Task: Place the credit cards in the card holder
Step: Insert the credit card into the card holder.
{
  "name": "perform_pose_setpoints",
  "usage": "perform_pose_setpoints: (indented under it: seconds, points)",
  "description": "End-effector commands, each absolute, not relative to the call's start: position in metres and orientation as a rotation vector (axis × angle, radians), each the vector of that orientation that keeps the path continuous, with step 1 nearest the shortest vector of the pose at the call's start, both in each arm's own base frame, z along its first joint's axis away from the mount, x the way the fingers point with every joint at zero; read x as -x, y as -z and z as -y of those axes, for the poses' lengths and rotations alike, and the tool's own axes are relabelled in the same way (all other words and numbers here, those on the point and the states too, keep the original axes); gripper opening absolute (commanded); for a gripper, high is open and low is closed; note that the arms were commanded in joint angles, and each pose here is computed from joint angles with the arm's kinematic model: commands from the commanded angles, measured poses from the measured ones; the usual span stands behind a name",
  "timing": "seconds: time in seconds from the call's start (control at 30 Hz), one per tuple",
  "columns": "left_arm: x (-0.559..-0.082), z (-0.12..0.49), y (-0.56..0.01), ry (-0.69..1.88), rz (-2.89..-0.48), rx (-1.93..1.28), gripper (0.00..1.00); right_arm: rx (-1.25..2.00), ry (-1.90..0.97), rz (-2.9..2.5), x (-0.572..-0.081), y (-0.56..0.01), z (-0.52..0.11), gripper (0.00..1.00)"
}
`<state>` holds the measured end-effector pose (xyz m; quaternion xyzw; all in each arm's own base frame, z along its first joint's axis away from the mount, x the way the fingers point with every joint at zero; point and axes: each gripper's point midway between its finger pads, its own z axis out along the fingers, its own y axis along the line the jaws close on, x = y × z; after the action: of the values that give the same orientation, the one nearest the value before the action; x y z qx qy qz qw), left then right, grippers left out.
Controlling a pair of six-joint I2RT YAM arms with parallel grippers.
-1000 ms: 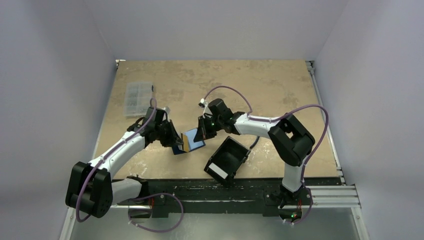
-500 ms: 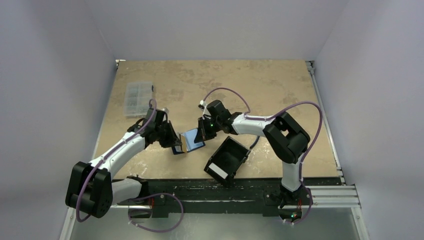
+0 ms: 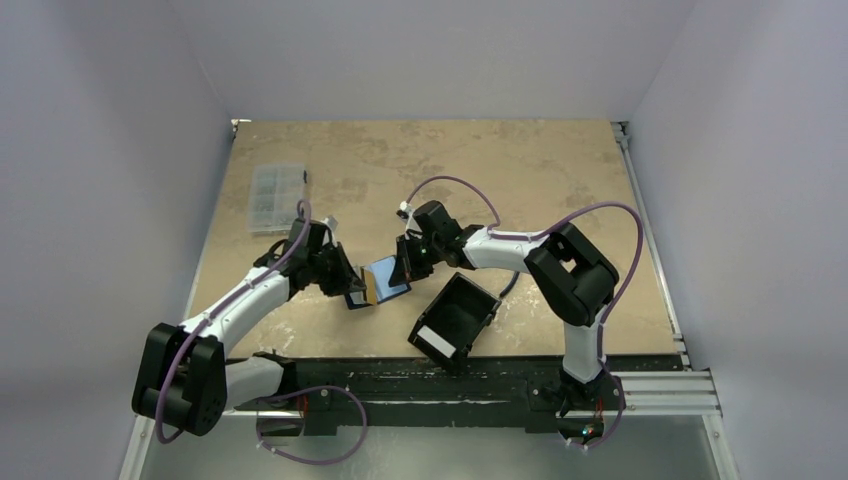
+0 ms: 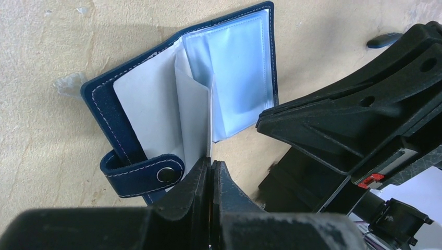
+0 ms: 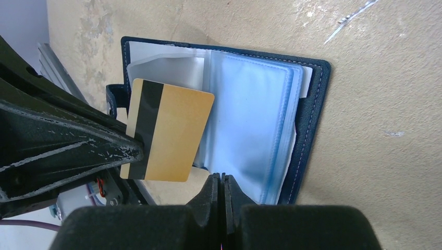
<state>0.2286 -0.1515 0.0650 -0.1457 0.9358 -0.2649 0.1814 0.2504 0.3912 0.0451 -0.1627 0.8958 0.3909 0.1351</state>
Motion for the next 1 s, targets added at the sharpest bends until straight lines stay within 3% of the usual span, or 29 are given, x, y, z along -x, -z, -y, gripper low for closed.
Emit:
perform_pose_setpoints:
  seconds: [0.0,0.97]
  points:
    - [-0.230,0.152,-0.066,0.788,-2.618,0.440,0.00,0.495,-1.125,-2.566,-0.255,-0.045,-0.396,0.00]
    - [-0.233,0.160,-0.073,0.975,-2.504,0.442,0.00,0.520,-1.004,-2.574,-0.265,-0.039,-0.388,0.00]
